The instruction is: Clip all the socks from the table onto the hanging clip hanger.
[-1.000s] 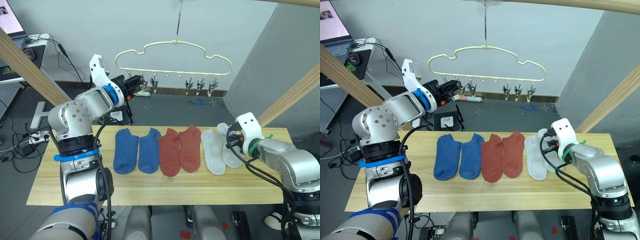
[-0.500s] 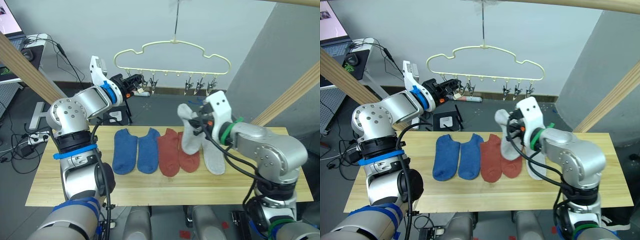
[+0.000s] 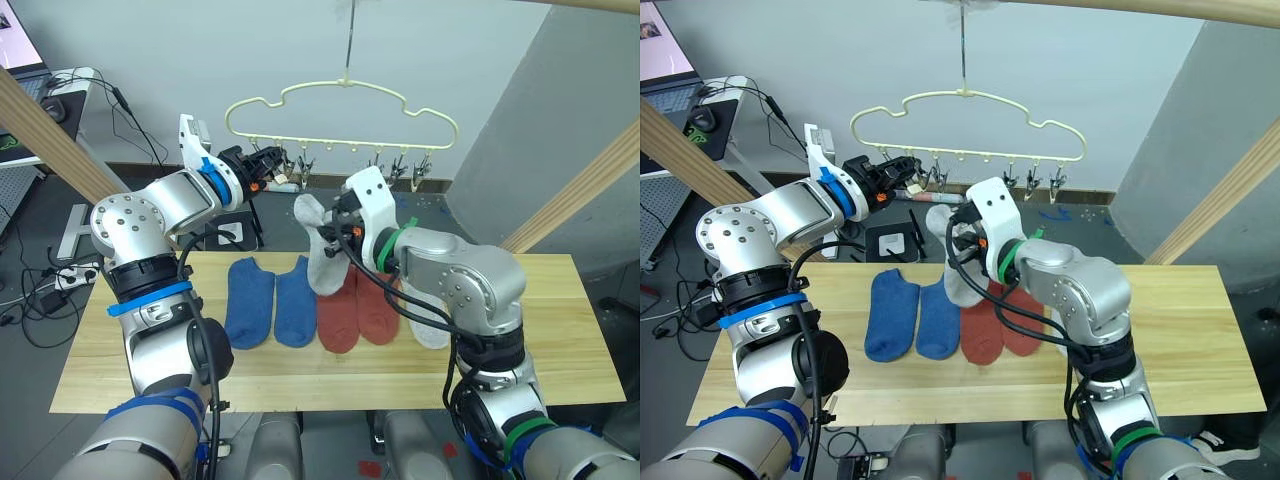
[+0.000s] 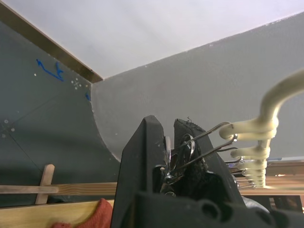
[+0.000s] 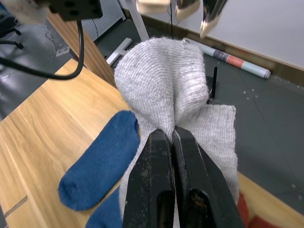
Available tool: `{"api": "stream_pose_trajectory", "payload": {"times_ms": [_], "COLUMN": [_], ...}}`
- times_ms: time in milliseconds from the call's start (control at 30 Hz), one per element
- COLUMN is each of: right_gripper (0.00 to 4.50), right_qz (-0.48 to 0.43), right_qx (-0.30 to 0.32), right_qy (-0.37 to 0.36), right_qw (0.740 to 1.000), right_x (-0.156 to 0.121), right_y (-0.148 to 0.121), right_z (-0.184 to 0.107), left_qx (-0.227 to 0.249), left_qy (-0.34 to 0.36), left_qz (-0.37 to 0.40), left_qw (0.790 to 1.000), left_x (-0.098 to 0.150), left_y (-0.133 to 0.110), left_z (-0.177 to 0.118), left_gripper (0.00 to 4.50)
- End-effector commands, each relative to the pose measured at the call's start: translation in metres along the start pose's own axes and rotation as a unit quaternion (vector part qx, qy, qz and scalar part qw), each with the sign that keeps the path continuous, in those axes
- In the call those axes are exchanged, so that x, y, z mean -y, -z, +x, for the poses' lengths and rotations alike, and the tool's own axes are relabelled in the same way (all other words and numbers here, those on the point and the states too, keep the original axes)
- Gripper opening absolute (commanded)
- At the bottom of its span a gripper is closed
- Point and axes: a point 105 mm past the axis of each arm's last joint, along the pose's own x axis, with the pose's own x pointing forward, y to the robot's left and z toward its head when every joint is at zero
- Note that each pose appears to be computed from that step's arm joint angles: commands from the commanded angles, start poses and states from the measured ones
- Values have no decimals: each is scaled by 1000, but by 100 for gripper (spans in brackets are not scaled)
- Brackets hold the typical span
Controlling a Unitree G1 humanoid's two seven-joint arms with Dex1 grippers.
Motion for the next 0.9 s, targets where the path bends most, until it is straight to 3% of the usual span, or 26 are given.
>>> {"api": "stream_pose_trajectory", "payload": {"times_ms": [33,900], "right_gripper": [3,3], "right_qz": [-19,-51], "right_qx": [30,54], "right_qy": [-25,-55], "right_qw": [999,996], "right_x": [-11,-15], "right_y": [-16,-40], "right_z": [3,25], "left_qx": [8,4], "left_qy": [-19,-18], "left_qz": [-6,6], "left_qw": [1000,1000], "left_x": [-8,-4], "left_y": [-4,0], "left_z": [-5,-6], "left_gripper": [26,26]}}
